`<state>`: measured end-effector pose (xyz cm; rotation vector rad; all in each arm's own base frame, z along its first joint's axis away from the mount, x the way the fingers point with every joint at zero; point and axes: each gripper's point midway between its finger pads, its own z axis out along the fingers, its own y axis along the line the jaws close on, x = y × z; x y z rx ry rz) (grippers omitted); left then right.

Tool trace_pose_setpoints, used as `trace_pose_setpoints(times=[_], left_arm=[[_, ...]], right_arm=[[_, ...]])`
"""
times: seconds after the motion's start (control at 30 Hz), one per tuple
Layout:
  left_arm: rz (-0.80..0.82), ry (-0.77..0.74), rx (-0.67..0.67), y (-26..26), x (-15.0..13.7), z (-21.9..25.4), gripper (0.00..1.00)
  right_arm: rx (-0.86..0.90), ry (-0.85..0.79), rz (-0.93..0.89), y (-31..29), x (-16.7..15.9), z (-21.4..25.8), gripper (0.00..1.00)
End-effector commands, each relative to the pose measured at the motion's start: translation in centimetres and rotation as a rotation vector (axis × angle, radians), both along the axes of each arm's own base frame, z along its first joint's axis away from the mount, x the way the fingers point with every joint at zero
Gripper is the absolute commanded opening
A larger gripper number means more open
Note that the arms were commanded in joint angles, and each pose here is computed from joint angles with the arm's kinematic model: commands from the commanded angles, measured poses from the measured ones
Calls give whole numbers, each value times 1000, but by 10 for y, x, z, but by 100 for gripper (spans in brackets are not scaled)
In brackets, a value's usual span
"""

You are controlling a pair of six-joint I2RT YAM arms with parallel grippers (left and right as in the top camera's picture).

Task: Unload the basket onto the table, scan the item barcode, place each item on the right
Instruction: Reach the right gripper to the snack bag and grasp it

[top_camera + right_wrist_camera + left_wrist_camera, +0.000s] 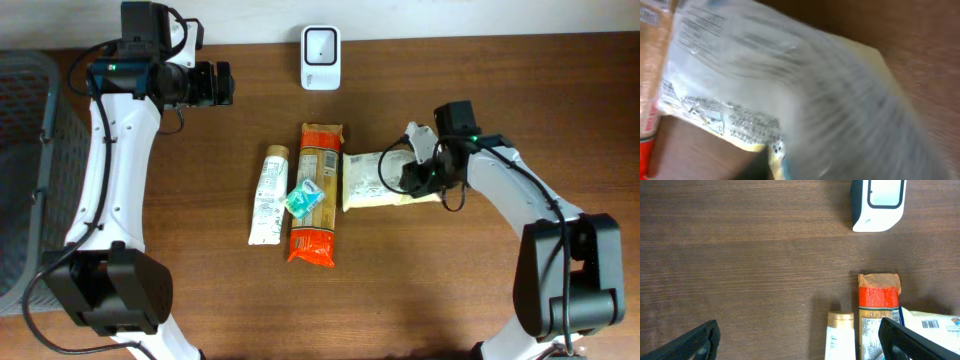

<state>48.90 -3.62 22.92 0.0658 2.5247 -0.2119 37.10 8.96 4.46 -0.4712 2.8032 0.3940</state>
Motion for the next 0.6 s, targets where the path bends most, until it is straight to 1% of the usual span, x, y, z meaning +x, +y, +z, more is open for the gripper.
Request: trace_pose_setpoints(times=[0.0, 0.1, 0.13, 0.2, 0.23, 0.27, 0.33, 0.4, 0.5, 0.53, 0.57], left_arm=[[0, -3, 1, 1, 0, 1, 99], [0, -3, 1, 1, 0, 1, 99], [0, -3, 1, 1, 0, 1, 99], [0, -3, 1, 1, 0, 1, 99], [0, -3, 1, 1, 0, 1, 99], [0, -3, 1, 1, 0, 1, 99], [1, -3, 1, 1, 0, 1, 99], [0, -3, 1, 1, 0, 1, 99], [1, -3, 1, 1, 0, 1, 99], [1, -3, 1, 1, 0, 1, 99], [1, -3, 1, 1, 0, 1, 99]], right_arm=[[-29, -33, 31, 0, 13, 22, 99], [49, 32, -165, -10, 19, 43, 99], [157, 63, -264, -17, 23, 48, 99], [252, 106, -315, -27, 25, 43, 99], [253, 144, -341, -35, 25, 26, 99], [262, 179, -349, -36, 23, 13, 99], [395, 235, -306, -16, 27, -7, 99], [481, 259, -276, 0, 31, -18, 99], [479, 295, -233, 23, 28, -38, 99], [473, 295, -222, 27, 28, -43, 94], [473, 293, -219, 28, 28, -44, 79]])
